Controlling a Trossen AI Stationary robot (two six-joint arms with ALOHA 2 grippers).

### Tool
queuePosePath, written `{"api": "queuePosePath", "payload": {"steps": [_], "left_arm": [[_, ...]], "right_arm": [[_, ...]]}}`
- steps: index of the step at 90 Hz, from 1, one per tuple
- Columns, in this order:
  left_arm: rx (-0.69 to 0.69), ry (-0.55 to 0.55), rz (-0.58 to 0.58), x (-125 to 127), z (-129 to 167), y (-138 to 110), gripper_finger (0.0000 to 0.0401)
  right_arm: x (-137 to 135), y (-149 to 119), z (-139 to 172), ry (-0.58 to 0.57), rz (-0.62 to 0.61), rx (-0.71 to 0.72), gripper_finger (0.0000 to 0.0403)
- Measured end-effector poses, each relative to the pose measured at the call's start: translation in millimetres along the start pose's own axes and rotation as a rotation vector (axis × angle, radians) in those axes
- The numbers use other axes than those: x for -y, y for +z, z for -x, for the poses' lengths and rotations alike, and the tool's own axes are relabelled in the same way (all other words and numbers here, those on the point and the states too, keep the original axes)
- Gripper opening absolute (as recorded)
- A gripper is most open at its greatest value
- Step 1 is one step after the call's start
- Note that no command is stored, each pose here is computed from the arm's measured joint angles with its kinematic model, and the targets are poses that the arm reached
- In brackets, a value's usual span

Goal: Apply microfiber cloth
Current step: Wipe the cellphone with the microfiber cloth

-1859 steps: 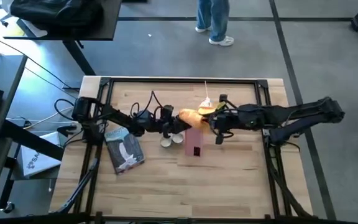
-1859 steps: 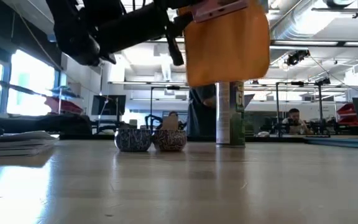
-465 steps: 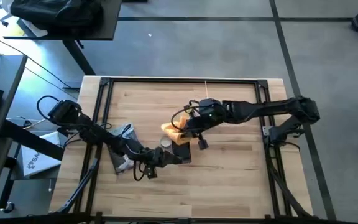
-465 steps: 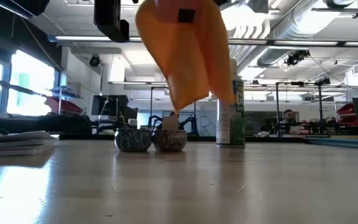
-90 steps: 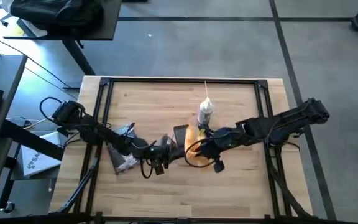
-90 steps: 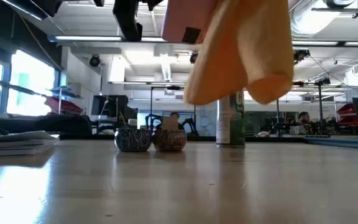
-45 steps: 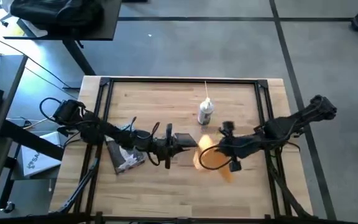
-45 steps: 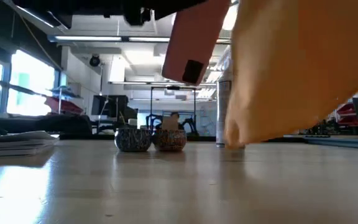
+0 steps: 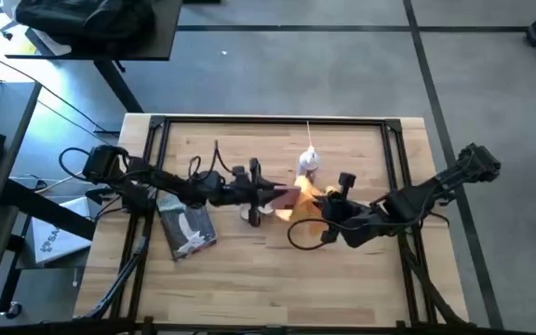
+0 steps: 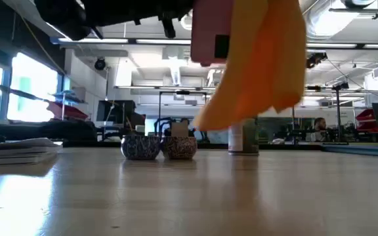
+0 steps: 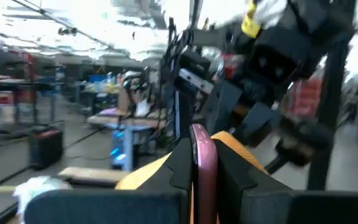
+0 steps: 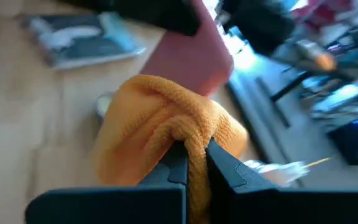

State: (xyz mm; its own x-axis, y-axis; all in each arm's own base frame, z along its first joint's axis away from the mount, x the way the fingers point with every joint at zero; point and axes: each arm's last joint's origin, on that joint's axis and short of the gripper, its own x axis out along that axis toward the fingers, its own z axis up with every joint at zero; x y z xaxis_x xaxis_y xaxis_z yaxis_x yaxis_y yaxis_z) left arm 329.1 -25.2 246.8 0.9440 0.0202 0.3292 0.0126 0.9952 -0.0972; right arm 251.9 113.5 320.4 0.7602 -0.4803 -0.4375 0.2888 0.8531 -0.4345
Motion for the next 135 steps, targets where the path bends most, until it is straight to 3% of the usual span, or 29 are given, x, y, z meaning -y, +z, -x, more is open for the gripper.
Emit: {"api": "queuePosePath", "payload": {"steps": [16,30,46,60,74,89,99,112,126,135], "left_arm": [[0.167,0.008,0.024,-4.8,24.1,2.8,0.0012],[0.139,0.033,0.027,-5.0,43.0,-9.1,0.0012],[0.126,-0.003,0.031,3.0,49.8,-12.9,0.0012],[0.126,-0.002,-0.024,6.8,50.1,-12.9,0.0012],[0.071,0.050,-0.033,3.3,44.0,-19.3,0.0012],[0.032,0.046,0.022,3.6,29.8,-45.6,0.0012],[0.004,0.044,0.053,4.0,21.4,-68.9,0.0012],[0.003,0.044,0.074,6.4,8.0,-82.1,0.0012],[0.015,0.033,0.050,11.3,-1.7,-86.3,0.0012],[0.024,0.024,0.039,12.4,-5.3,-85.8,0.0012]], "right_arm": [[-2.5,-1.2,0.2,0.005,-0.124,-0.006,0.0000],[-17.2,-9.3,-9.8,-0.006,-0.182,-0.025,0.0000],[-41.5,-68.2,-39.9,-0.021,-0.223,-0.119,0.0000],[-54.9,-114.4,-54.3,0.055,-0.335,-0.090,0.0003],[-54.8,-142.0,-67.7,0.189,-0.437,-0.068,0.0045],[-47.4,-163.2,-76.4,0.193,-0.486,-0.098,0.0121],[-46.8,-162.3,-77.0,0.194,-0.440,-0.098,0.0165],[-47.6,-149.3,-72.7,0.292,-0.339,-0.210,0.0206],[-43.1,-130.1,-61.0,0.335,-0.250,-0.394,0.0228],[-44.6,-121.6,-51.7,0.338,-0.207,-0.416,0.0231]]}}
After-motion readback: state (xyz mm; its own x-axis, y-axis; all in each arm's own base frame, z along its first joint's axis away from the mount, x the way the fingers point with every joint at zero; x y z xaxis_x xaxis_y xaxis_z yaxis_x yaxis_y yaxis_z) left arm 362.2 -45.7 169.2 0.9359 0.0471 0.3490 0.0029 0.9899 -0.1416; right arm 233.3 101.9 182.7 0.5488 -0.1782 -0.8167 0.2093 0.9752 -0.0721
